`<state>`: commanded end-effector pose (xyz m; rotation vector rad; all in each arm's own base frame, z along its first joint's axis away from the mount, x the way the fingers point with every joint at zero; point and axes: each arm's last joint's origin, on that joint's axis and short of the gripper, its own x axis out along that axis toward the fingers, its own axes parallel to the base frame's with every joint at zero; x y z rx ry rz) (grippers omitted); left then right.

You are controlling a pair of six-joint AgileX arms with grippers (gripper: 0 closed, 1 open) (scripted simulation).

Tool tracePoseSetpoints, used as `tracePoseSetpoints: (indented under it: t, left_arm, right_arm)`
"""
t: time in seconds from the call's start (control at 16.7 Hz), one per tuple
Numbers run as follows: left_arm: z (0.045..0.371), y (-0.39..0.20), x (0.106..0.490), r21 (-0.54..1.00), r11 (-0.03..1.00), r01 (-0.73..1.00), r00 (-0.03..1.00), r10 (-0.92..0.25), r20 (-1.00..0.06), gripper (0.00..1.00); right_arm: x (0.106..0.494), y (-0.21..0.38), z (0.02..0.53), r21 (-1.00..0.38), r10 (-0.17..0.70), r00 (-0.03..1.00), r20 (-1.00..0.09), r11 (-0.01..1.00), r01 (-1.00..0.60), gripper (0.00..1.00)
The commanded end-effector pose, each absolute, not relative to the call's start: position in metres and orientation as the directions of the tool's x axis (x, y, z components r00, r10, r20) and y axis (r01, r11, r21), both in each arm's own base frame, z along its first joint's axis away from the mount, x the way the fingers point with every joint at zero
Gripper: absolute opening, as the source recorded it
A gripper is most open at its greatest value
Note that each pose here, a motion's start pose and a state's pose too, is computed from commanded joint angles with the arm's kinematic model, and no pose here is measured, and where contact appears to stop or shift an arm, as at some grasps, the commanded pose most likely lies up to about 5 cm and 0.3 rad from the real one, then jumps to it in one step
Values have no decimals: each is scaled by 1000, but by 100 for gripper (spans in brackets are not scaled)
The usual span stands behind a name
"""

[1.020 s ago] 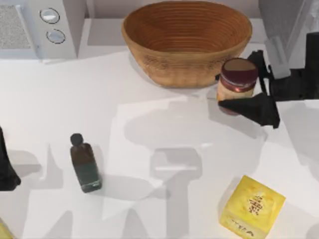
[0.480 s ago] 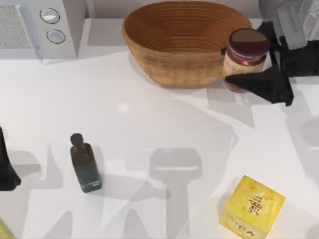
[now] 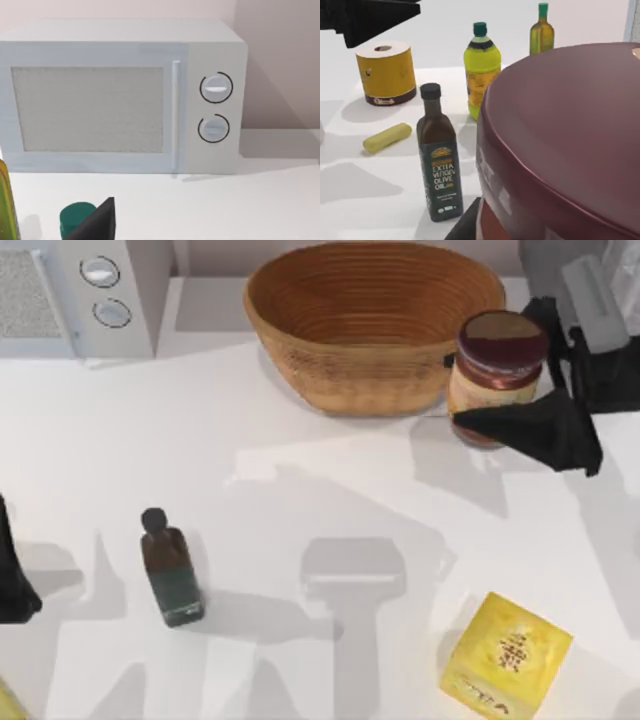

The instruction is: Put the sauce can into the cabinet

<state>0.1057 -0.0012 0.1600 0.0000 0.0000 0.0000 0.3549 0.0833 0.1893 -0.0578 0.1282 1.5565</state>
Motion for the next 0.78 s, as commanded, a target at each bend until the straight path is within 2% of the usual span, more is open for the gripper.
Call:
tracePoseSetpoints:
  t: [0.24,0.42,0.6,0.78]
  left_arm:
    - [160,-1,106,0,1000,0,1000,0,0,100]
    - [160,-1,106,0,1000,0,1000,0,0,100]
    - [160,-1,106,0,1000,0,1000,0,0,100]
    - [160,-1,106,0,1000,0,1000,0,0,100]
  right_arm:
    - [298,69,216,35,974,144,-176,152,-988,0]
    - [251,50,231,-20,912,348,-217,352,-936,0]
    - [206,32,239,-94,771,597,-221,592,-800,0]
    - [163,21,241,-158,601,787,-140,771,-617,0]
